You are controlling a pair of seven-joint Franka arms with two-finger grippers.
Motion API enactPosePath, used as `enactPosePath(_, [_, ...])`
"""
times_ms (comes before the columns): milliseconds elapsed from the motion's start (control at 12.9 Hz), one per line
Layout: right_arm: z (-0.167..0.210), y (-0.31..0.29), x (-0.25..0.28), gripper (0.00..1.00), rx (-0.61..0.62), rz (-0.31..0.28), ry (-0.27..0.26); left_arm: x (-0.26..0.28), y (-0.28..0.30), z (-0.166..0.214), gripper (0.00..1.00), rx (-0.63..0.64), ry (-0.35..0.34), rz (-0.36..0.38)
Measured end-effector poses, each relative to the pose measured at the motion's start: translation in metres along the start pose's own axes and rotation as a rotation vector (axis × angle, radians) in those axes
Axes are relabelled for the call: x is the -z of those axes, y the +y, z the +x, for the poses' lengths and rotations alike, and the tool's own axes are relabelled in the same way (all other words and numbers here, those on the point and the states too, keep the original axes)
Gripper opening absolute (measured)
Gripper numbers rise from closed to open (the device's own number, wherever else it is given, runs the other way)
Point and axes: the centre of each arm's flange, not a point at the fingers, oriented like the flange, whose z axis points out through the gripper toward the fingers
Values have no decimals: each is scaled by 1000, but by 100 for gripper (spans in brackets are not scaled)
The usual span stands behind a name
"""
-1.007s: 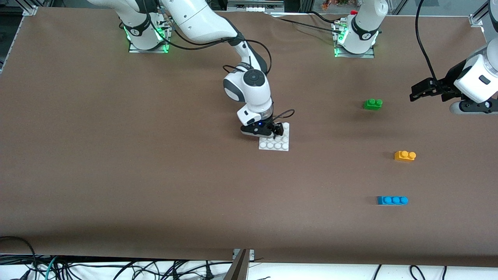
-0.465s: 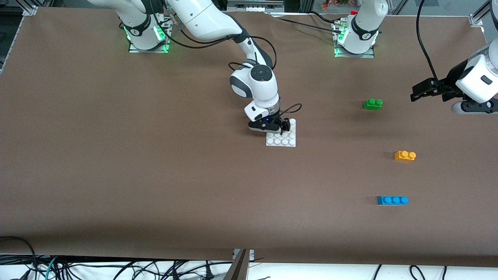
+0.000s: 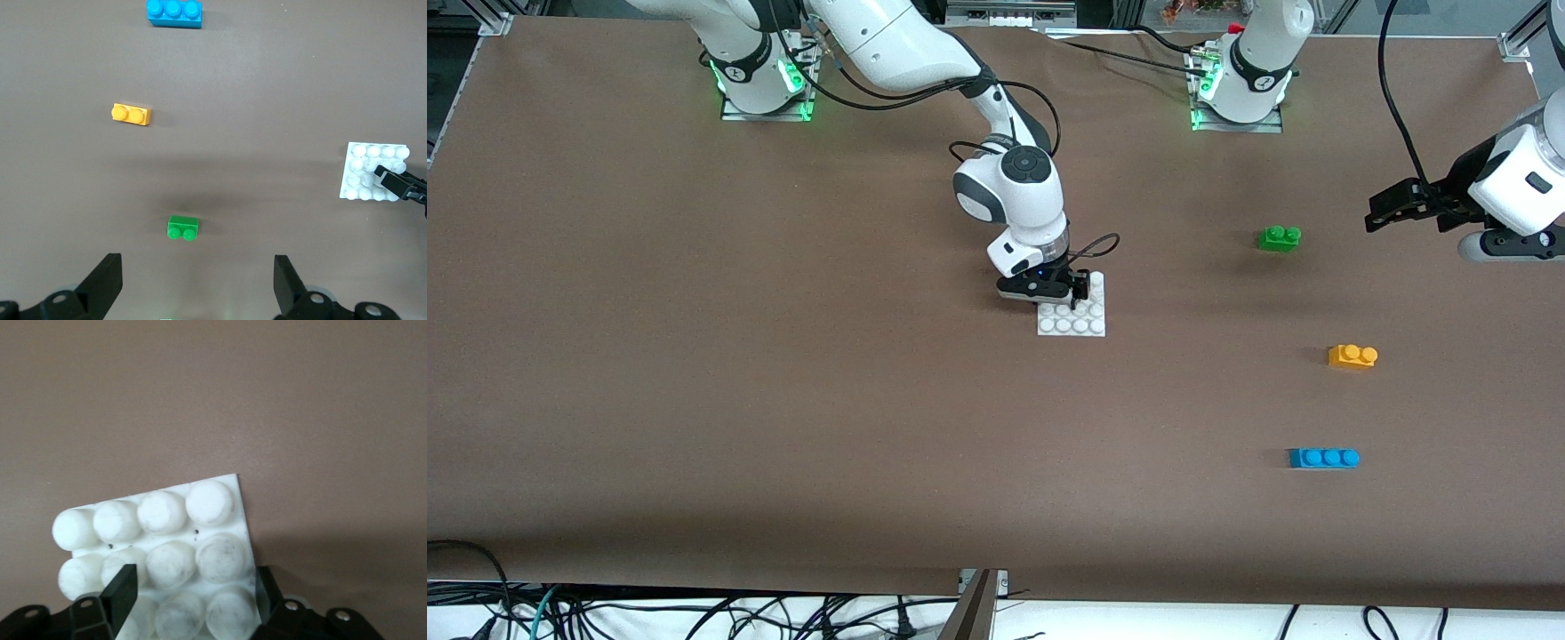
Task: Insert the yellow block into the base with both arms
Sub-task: 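Open the right gripper and release the white plate, then retract the right gripper while the left gripper reaches the yellow brick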
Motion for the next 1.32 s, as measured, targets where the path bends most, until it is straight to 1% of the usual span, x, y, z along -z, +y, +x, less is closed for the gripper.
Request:
enactPosePath(77, [4,-2,4,83,-3,9,6,0,0,0,100,0,-2,0])
enactPosePath(155, [12,-5,10,90,-11,20,12,0,0,0,100,0,-3,0])
enactPosePath(232, [21,-7,20,90,-22,30,18,0,0,0,100,1,-4,0])
enactPosePath(387, [47,-10,48,99,-34,41,25,0,-2,0,100,3,-4,0])
enactPosePath(465, [62,-10,67,99,-38,34,23,-1,-3,0,100,6,-5,-1])
enactPosePath(542, [80,-7,90,99,-30,10,13,-2,-5,1,100,9,-7,-1])
enactPosePath(620, [99,0,114,99,-5,-27,-3,-4,-9,2,100,17,-11,-2])
enactPosePath(697, [121,12,138,99,15,-61,-30,-6,-15,4,100,28,-16,-3])
enactPosePath(774, [145,29,164,99,31,-95,-73,-9,-22,6,100,40,-21,-5])
enactPosePath(929, [198,79,221,99,89,-165,-174,-16,-34,10,100,61,-34,-8])
enactPosePath(1007, [225,110,251,99,123,-185,-223,-21,-41,13,100,74,-43,-10])
enactPosePath(1162, [268,174,309,99,174,-208,-301,-39,-56,24,100,95,-69,-13])
enactPosePath(1239, [281,202,334,99,188,-210,-331,-51,-60,35,100,90,-62,-5])
enactPosePath(1316, [291,230,357,99,188,-203,-352,-64,-65,48,100,65,-43,22])
